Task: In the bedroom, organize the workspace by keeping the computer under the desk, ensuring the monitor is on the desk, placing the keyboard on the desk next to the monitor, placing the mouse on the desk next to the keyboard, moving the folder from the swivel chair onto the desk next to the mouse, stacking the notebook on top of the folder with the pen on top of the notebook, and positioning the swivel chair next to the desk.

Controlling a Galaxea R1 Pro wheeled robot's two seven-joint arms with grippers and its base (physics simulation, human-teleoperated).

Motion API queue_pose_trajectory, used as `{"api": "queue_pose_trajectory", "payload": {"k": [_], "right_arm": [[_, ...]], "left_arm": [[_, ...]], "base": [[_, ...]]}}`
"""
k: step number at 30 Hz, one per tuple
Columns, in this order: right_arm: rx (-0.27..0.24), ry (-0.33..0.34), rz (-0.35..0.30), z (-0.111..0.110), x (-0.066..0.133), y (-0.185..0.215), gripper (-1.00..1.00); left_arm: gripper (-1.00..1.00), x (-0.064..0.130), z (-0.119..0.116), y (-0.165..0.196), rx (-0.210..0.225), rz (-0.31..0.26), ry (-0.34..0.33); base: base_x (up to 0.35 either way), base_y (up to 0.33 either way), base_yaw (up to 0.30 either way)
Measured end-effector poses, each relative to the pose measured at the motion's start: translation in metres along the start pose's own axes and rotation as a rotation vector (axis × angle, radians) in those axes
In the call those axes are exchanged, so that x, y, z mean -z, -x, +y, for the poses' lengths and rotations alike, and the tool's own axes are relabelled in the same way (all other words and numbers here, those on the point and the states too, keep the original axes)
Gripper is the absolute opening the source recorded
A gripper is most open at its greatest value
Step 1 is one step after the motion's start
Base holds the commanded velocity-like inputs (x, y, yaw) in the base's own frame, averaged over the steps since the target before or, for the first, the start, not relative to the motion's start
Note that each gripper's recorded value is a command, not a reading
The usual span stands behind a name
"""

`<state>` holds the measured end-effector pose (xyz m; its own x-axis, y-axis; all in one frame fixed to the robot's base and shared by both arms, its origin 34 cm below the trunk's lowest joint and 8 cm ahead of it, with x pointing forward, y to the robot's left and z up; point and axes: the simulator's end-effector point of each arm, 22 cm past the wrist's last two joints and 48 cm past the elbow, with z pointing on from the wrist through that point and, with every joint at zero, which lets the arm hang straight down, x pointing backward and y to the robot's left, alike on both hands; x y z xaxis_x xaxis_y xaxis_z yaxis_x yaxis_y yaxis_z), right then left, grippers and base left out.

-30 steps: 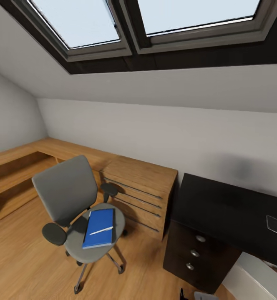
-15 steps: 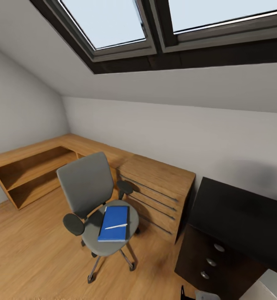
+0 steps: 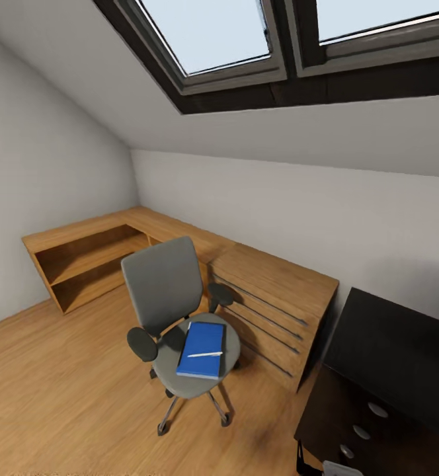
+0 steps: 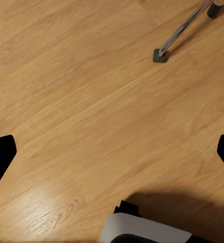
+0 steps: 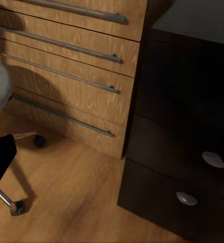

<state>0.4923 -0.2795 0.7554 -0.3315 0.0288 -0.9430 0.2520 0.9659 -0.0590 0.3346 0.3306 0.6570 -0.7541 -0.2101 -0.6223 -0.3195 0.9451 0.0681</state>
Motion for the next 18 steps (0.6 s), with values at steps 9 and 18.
{"api": "queue_pose_trajectory", "payload": {"k": [9,18], "right_arm": [[0.002,-0.004,-0.018,-0.005,0.0013,0.002,1.0],[0.0,0.0,-0.016,-0.002,0.002,0.0016,1.0]], "left_arm": [[1.0,0.0003,-0.0001,-0.0006,0.001,-0.002,0.0],[1.0,0.0004,0.0004,0.007,0.0,-0.037,0.001]], "base": [[0.0,0.0,0.042],[0.0,0.0,0.001]]}}
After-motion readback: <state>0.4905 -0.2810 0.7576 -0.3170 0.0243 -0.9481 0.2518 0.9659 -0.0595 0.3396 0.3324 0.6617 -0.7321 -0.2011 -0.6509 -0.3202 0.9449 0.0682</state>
